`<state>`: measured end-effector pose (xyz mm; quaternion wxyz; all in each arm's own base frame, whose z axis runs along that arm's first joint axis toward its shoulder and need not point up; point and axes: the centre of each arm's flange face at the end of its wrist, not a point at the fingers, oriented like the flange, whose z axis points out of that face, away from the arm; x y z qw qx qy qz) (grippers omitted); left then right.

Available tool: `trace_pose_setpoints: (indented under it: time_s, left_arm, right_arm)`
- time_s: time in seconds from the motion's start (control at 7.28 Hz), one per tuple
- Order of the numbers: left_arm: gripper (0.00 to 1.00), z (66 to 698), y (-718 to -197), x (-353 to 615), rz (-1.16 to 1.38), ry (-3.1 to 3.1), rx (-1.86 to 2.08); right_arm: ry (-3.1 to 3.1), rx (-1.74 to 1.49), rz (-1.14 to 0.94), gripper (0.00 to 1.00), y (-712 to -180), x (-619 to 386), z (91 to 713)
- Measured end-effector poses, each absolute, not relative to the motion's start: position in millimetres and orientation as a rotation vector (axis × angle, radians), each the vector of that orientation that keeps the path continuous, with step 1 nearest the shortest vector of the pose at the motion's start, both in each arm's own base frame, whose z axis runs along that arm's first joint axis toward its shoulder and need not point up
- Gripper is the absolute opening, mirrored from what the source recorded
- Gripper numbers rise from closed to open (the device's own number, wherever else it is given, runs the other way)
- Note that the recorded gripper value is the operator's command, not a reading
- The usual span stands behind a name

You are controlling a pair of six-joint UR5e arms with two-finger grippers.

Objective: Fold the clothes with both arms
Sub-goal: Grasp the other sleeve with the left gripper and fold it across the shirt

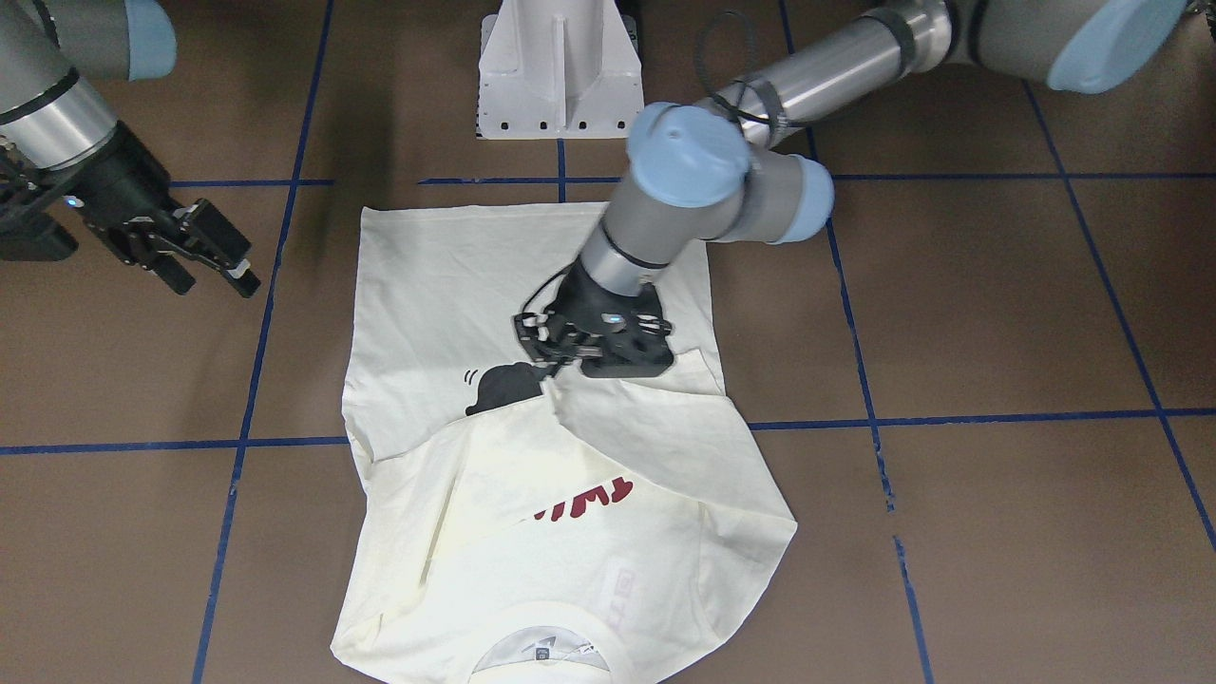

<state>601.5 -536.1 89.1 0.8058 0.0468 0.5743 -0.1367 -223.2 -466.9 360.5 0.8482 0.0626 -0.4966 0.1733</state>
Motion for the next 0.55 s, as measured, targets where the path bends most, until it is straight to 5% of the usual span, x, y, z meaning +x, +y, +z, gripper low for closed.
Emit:
trace_pose_setpoints:
  time_s: [0.55]
  left_arm:
    - [0.00, 25.8, -472.9, 714.5, -0.356, 1.237, 0.150]
  right_arm:
    - [-1.006, 0.133, 0.347, 1.00, -466.4, -206.6, 389.2]
